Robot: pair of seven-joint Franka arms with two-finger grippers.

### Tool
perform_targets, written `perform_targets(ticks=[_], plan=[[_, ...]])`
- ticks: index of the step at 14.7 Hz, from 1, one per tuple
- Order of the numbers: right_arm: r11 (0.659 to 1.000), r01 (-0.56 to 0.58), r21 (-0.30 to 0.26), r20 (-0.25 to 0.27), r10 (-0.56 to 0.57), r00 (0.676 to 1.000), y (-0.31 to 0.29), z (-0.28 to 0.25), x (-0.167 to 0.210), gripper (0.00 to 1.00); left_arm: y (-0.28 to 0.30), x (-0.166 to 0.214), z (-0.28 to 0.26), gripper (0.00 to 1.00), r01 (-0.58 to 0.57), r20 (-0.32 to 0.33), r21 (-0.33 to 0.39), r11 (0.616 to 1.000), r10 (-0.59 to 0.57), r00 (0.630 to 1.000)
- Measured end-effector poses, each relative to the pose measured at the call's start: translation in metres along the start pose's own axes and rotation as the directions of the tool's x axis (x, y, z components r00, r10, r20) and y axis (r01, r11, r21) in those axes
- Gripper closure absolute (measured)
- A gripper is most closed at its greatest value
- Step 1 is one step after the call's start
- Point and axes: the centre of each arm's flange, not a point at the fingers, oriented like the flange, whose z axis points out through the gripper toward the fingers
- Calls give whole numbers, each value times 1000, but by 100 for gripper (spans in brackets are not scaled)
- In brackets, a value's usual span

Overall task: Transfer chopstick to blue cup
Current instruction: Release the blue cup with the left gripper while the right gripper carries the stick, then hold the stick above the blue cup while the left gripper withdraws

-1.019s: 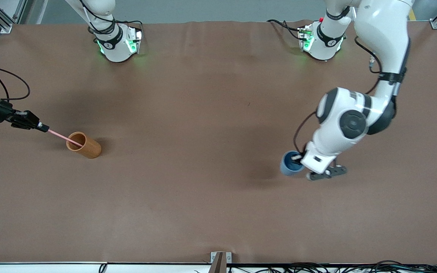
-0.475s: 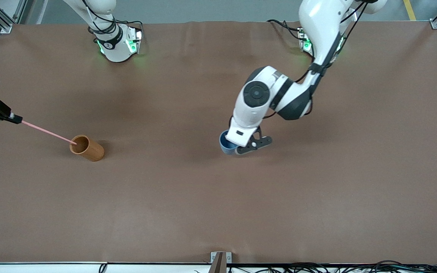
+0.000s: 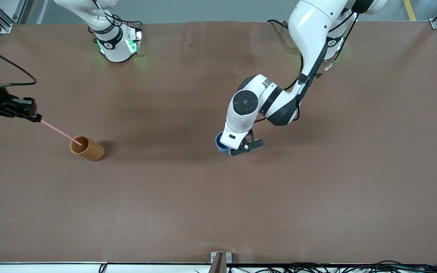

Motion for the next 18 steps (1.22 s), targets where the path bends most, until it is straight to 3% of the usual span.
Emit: perform_targets(ticks=[7,10,12,16,17,18], plan=[[988,-156,-17,-48,155,987,-152,-14,-24,91,-1,4,17,88,4,-1,-2,1000,-4,1000],[979,-200,-37,-55,198,979,-213,-3,-39,91,-2,10,9,63,6,-10,-11,1000,-6,1000],[973,-227,-36,-56,225,973,-254,9,-43,91,-10,29,-29,45,10,-24,-25,1000,-11,1000],[959,-282,-15,-62,280,958,-329,30,-41,91,-84,93,-183,7,-50,-71,-45,998,47,996],[957,-290,-7,-65,289,955,-347,36,-40,91,-111,106,-220,0,-68,-87,-49,996,64,994],[954,-300,5,-71,300,951,-364,41,-39,91,-136,115,-250,0,-93,-102,-50,994,87,991]])
